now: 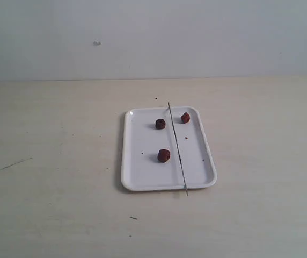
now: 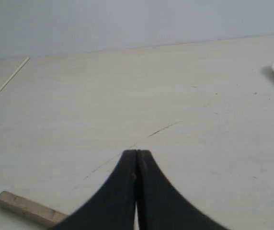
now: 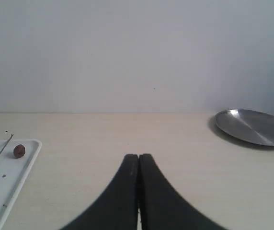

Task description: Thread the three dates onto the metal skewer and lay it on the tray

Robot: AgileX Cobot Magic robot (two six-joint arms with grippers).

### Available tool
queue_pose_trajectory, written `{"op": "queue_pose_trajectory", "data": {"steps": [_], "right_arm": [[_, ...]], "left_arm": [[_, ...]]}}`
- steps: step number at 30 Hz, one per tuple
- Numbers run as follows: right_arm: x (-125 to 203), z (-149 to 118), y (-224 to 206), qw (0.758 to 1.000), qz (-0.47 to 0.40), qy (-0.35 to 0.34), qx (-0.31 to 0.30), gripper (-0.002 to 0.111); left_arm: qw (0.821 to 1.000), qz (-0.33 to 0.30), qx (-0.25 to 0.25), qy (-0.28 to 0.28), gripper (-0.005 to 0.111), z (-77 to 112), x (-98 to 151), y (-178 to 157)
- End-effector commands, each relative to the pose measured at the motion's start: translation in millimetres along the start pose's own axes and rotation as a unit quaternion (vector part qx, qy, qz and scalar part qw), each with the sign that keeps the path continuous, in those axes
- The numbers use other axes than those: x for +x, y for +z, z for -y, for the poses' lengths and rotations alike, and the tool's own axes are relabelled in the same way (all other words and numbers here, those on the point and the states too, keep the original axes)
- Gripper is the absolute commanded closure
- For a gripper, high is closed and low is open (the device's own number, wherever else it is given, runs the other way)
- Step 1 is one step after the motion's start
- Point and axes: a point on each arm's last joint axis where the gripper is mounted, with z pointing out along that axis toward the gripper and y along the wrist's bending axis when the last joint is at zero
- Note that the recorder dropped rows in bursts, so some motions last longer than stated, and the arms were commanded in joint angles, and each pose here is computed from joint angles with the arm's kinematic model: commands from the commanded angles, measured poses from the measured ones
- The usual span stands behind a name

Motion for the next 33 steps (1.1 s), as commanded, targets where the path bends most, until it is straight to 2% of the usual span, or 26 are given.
{"op": "queue_pose_trajectory", "data": {"steps": [1, 14, 18, 21, 25, 27, 29, 31, 33], "right_arm": [[1, 0, 0, 1.0, 0.002, 0.0, 0.003, 0.108], [1, 0, 0, 1.0, 0.002, 0.0, 0.003, 0.108], [-5, 1, 0, 0.999, 0.032, -0.006, 0.007, 0.108], [-12, 2, -1, 0.995, 0.072, 0.072, 0.005, 0.108], [-26, 4, -5, 0.975, 0.154, 0.159, 0.001, 0.108], [-31, 6, -6, 0.959, 0.185, 0.214, -0.005, 0.108], [-40, 9, -10, 0.93, 0.237, 0.281, -0.018, 0.108], [-48, 9, -15, 0.908, 0.283, 0.305, -0.041, 0.108], [-64, 5, -20, 0.907, 0.301, 0.288, -0.067, 0.108]], "left_arm": [[1.0, 0.004, -0.002, 0.0, 0.107, -0.3, 0, 0], [1.0, 0.004, -0.002, 0.0, 0.107, -0.3, 0, 0], [1.0, 0.004, -0.002, 0.0, 0.107, -0.3, 0, 0], [1.0, 0.004, -0.002, 0.0, 0.107, -0.3, 0, 0], [1.0, 0.004, -0.002, 0.0, 0.107, -0.3, 0, 0], [1.0, 0.004, -0.002, 0.0, 0.107, -0.3, 0, 0], [1.0, 0.004, -0.002, 0.0, 0.107, -0.3, 0, 0], [1.0, 0.004, -0.002, 0.0, 0.107, -0.3, 0, 0], [1.0, 0.004, -0.002, 0.0, 0.107, -0.3, 0, 0]]}}
